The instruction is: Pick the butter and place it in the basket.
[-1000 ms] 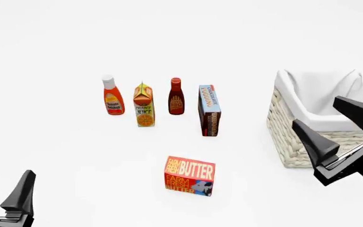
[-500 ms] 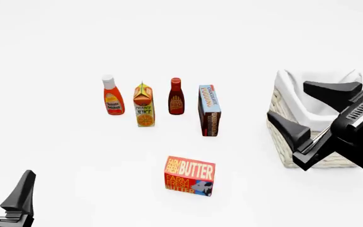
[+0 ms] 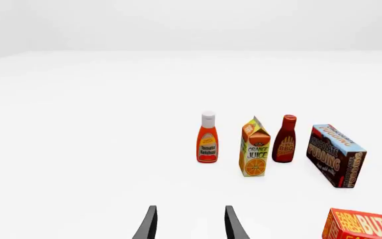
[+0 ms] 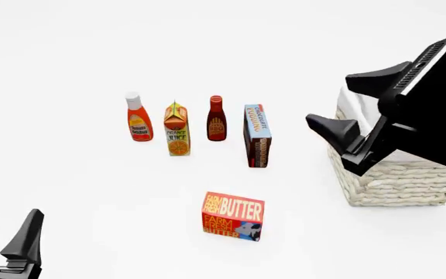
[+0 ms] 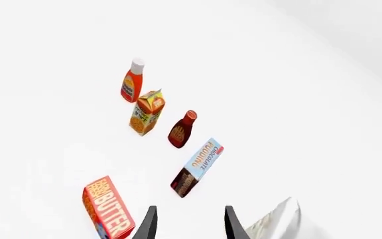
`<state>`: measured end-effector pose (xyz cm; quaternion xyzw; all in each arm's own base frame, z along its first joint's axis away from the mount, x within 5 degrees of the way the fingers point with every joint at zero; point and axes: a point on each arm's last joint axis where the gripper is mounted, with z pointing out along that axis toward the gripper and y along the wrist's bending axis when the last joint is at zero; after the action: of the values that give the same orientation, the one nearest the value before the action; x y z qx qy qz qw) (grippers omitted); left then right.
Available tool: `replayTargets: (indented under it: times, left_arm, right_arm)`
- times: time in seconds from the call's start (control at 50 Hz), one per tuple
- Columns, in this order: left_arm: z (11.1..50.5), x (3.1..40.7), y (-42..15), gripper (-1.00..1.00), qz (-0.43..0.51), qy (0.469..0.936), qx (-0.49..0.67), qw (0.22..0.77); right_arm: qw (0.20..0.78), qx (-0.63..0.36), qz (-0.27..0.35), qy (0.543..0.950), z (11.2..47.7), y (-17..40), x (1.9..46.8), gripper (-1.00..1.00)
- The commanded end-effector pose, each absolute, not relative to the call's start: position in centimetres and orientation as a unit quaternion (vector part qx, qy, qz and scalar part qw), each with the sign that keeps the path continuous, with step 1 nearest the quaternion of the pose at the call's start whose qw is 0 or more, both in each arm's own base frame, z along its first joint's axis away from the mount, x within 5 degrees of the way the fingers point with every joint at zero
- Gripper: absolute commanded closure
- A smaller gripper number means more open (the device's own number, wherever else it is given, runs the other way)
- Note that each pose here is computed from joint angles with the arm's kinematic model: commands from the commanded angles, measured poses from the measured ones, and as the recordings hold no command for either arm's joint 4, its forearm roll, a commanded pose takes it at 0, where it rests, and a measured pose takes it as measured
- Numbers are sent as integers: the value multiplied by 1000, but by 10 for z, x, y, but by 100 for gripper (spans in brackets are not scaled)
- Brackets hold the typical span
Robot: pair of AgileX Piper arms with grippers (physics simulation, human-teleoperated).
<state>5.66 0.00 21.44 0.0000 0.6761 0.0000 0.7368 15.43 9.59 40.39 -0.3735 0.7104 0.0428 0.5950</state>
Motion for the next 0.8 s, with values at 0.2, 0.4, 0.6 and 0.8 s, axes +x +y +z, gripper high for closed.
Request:
replayTargets:
  times: [0.2, 0.4, 0.6, 0.8]
  left_arm:
    - [214, 57, 0, -100, 0, 676, 0, 737]
    - [214, 57, 0, -100, 0, 676, 0, 737]
    - [214, 57, 0, -100, 0, 676, 0, 737]
    - [214, 57, 0, -100, 0, 676, 0, 737]
  right_arm:
    - [526, -429, 64, 732, 417, 136, 179, -100]
    - [510, -451, 66, 730, 422, 157, 193, -100]
    - [485, -468, 80, 734, 427, 178, 198, -100]
    - [434, -495, 97, 746, 424, 201, 193, -100]
